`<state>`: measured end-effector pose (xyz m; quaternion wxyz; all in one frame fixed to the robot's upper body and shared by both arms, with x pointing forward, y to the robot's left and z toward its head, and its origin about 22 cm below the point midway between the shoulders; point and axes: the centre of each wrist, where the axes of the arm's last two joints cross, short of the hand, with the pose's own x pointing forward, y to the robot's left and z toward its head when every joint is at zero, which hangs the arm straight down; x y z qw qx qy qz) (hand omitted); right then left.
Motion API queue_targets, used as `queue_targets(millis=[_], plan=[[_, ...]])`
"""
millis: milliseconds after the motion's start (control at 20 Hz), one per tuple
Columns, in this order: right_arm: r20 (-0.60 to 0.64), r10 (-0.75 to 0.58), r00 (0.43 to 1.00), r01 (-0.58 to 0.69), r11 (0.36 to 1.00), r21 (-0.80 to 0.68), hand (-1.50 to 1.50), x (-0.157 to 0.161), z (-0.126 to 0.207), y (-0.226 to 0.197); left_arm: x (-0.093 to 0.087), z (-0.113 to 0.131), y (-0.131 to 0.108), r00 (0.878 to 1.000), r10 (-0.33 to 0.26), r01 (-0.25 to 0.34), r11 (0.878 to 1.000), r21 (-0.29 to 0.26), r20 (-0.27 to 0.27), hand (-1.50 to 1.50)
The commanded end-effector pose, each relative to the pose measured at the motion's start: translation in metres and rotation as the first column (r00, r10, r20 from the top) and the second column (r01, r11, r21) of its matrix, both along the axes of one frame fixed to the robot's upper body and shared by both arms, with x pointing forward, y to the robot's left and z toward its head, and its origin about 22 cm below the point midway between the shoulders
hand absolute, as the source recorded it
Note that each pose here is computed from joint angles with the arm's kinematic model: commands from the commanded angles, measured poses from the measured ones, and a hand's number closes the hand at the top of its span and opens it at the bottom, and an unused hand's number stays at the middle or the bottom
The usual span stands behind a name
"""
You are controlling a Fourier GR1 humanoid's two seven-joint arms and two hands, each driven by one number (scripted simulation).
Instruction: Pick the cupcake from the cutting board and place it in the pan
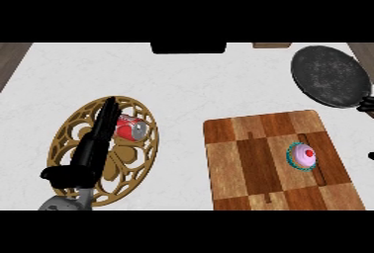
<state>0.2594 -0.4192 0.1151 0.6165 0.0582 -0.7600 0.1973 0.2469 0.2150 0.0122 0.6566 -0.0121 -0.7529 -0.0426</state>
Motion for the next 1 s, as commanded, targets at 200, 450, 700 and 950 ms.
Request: queue_targets(millis=[200, 450, 700, 950], plan=[[0.07, 0.07, 0.995, -0.048, 0.961, -0.272, -1.5, -0.005, 0.039, -0.052, 0.002, -0.01, -0.011, 0.999, -0.036, 0.036, 0.999, -0.004, -0.007, 0.0], [-0.009, 0.167, 0.986, -0.154, 0.88, -0.449, -1.5, 0.02, 0.057, -0.019, -0.002, -0.021, -0.013, 0.999, -0.043, 0.043, 0.999, -0.004, -0.009, 0.0], [-0.117, 0.222, 0.968, -0.246, 0.75, -0.613, -1.5, 0.034, 0.063, 0.026, 0.001, -0.016, -0.009, 0.999, -0.05, 0.05, 0.999, -0.011, -0.017, 0.0], [-0.219, 0.271, 0.937, -0.338, 0.554, -0.761, -1.5, 0.041, 0.044, 0.067, 0.001, -0.005, -0.002, 0.998, -0.058, 0.058, 0.998, -0.004, -0.008, 0.0]])
